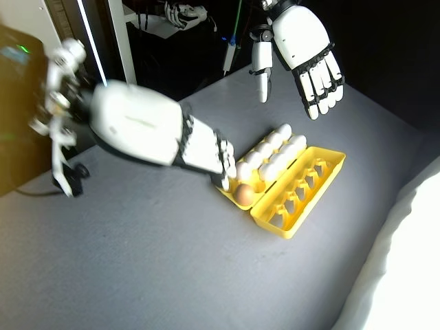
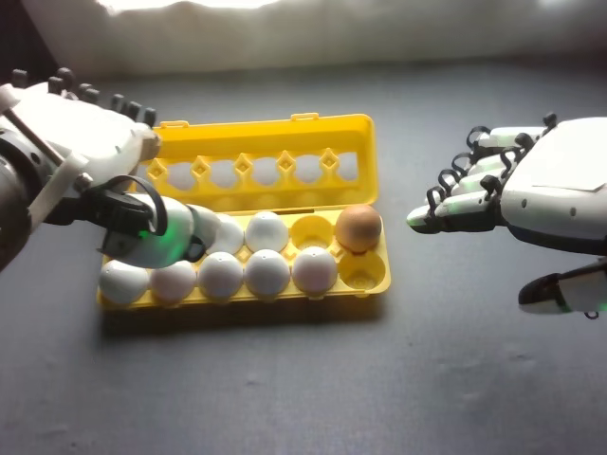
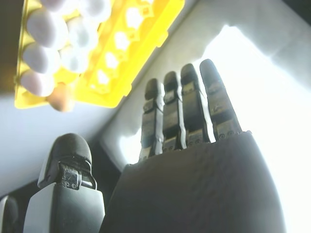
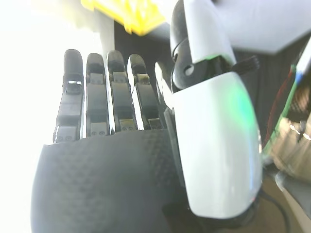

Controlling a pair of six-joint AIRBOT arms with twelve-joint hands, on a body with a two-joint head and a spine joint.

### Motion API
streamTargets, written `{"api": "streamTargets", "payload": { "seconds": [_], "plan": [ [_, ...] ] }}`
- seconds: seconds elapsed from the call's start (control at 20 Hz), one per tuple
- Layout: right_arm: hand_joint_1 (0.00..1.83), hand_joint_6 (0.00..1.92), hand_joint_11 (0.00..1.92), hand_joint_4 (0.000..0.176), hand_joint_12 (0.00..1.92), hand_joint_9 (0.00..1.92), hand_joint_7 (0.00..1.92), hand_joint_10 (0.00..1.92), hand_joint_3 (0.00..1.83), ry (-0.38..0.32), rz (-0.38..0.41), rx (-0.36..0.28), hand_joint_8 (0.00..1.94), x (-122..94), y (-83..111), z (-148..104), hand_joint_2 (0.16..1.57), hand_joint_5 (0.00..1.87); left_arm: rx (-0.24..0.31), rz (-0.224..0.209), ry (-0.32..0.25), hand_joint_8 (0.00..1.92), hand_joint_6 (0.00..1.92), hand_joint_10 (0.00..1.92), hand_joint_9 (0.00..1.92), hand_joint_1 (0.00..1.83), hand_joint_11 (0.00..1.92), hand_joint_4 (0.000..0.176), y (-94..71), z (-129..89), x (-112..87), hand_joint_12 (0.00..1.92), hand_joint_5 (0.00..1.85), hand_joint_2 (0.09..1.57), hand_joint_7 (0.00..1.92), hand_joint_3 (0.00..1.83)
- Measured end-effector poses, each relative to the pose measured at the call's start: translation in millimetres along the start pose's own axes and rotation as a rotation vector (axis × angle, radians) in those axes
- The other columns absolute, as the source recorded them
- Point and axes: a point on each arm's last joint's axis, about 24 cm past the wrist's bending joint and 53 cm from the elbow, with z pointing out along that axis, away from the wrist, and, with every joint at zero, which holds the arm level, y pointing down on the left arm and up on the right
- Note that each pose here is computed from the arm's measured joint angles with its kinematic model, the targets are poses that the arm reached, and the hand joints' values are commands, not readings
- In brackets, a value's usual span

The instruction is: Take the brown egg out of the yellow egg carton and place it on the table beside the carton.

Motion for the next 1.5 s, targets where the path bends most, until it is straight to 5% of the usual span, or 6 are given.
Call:
{"api": "streamTargets", "payload": {
  "seconds": [0.4, 0.5, 0.65, 0.8, 1.15, 1.5],
  "plan": [
    [1.14, 0.02, 0.00, 0.000, 1.08, 0.32, 0.43, 0.25, 0.00, -0.034, -0.002, -0.015, 0.02, -9, -10.9, 48, 1.02, 0.40, -0.005, 0.029, 0.002, 0.01, 0.00, 0.00, 0.19, 0.00, 0.00, 0.000, 1.2, 0, 0.4, 0.42, 0.23, 1.20, 0.23, 0.00],
    [1.11, 0.02, 0.00, 0.000, 1.12, 0.32, 0.45, 0.29, 0.00, -0.044, -0.003, -0.016, 0.02, -13, -12.4, 56, 1.03, 0.41, -0.013, 0.028, 0.003, 0.01, 0.01, 0.01, 0.25, 0.00, 0.00, 0.000, 3.3, 0, 0.6, 0.56, 0.31, 1.22, 0.29, 0.00],
    [1.07, 0.00, 0.00, 0.000, 1.18, 0.18, 0.44, 0.61, 0.00, -0.074, -0.023, -0.021, 0.00, -26, -12.5, 65, 1.05, 0.37, -0.011, 0.028, 0.003, 0.00, 0.00, 0.00, 0.25, 0.00, 0.00, 0.000, 2.8, 0, 0.5, 0.53, 0.29, 1.24, 0.29, 0.01],
    [1.07, 0.00, 0.00, 0.000, 1.21, 0.18, 0.45, 0.65, 0.00, -0.090, -0.029, -0.039, 0.01, -33, -4.8, 72, 1.04, 0.37, -0.012, 0.028, 0.003, 0.00, 0.00, 0.00, 0.24, 0.00, 0.00, 0.000, 3.0, 0, 0.5, 0.51, 0.27, 1.22, 0.28, 0.00],
    [1.13, 0.05, 0.00, 0.000, 1.29, 0.23, 0.54, 0.73, 0.00, -0.075, -0.040, -0.087, 0.04, -22, 16.7, 98, 1.02, 0.46, -0.013, -0.004, 0.016, 0.00, 0.00, 0.00, 0.27, 0.00, 0.00, 0.000, 2.1, -1, 0.6, 0.57, 0.31, 1.23, 0.32, 0.00],
    [1.14, 0.09, 0.00, 0.000, 1.40, 0.31, 0.63, 0.79, 0.00, -0.063, -0.063, -0.110, 0.08, 0, 21.0, 108, 1.02, 0.55, -0.037, 0.033, 0.006, 0.00, 0.00, 0.00, 0.30, 0.02, 0.00, 0.000, 8.3, -1, 0.1, 0.58, 0.33, 1.24, 0.35, 0.00]
  ]
}}
